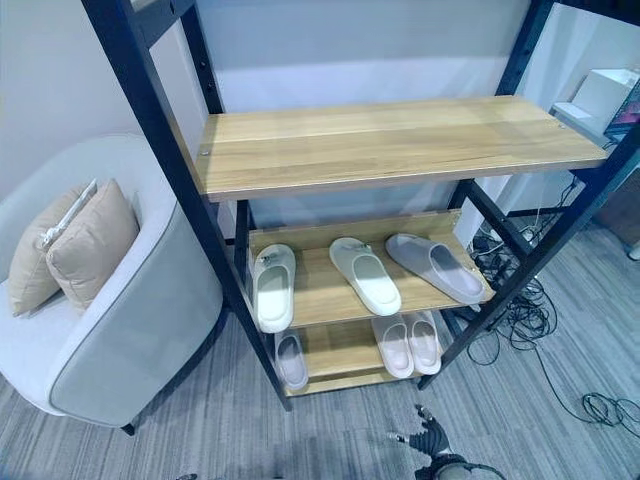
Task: Arrange the slippers neatly on the shoe rack.
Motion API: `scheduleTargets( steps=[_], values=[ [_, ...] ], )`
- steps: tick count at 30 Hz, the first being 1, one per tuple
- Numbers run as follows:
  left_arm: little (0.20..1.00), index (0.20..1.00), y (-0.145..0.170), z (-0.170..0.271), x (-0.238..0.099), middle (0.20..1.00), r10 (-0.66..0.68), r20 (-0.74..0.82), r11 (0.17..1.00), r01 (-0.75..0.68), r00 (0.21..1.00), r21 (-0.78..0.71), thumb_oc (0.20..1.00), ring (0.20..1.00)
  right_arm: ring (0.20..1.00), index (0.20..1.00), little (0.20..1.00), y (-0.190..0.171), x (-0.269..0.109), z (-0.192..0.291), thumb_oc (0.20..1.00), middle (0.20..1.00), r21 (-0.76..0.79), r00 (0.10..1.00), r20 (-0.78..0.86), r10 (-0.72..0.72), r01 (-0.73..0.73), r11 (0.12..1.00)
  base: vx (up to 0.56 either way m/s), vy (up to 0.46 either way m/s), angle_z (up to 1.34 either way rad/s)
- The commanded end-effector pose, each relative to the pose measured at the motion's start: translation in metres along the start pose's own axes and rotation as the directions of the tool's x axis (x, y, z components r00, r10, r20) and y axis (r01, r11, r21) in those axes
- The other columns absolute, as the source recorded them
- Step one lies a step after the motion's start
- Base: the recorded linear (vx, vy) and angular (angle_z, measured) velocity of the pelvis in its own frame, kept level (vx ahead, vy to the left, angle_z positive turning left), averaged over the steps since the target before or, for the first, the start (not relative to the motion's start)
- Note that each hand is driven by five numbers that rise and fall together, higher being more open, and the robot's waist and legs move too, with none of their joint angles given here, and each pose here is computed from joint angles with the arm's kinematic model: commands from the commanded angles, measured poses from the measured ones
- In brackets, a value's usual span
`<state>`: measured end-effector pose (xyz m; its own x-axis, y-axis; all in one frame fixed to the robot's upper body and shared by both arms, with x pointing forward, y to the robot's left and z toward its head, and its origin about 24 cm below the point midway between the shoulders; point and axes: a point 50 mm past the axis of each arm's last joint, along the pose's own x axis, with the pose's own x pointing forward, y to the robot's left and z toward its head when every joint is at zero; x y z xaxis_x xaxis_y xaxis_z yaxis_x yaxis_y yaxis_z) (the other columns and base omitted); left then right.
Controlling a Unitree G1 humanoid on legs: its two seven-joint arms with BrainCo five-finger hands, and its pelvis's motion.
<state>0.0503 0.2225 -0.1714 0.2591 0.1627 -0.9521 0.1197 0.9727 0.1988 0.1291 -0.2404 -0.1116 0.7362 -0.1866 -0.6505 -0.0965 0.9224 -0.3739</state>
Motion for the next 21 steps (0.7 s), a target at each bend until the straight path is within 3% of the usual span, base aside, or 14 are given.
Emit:
scheduleTargets(
  steps=[1,9,16,21],
  values=[
    [1.0,1.0,-0.012,0.018,0.003,1.0,-0.026,0.031,0.998,0.024,0.999,0.05,1.0,1.0,1.0,1.0,1.0,-0.023,0.007,0.017,1.0,1.0,-0.005,0.991,0.093,-0.097,0.098,0.995,0.0,0.0,0.0],
    [1.0,1.0,-0.013,0.037,0.004,1.0,-0.023,0.114,0.995,0.011,0.993,0.101,1.0,1.0,1.0,1.0,1.0,-0.054,-0.012,0.077,1.0,1.0,-0.041,0.883,0.417,-0.215,0.254,0.966,0.01,-0.008,-0.05],
    [1.0,1.0,-0.014,0.029,0.003,1.0,-0.042,0.089,0.988,0.029,0.995,0.149,1.0,1.0,1.0,1.0,1.0,-0.089,-0.001,0.128,1.0,1.0,0.002,0.773,0.545,-0.324,0.385,0.923,0.02,-0.01,0.0],
    [1.0,1.0,-0.011,0.024,0.003,1.0,-0.048,0.071,0.981,0.034,0.996,0.189,1.0,1.0,1.0,1.0,1.0,-0.104,0.007,0.164,1.0,1.0,0.082,0.723,0.597,-0.346,0.374,0.924,0.04,-0.029,0.16]
  ],
)
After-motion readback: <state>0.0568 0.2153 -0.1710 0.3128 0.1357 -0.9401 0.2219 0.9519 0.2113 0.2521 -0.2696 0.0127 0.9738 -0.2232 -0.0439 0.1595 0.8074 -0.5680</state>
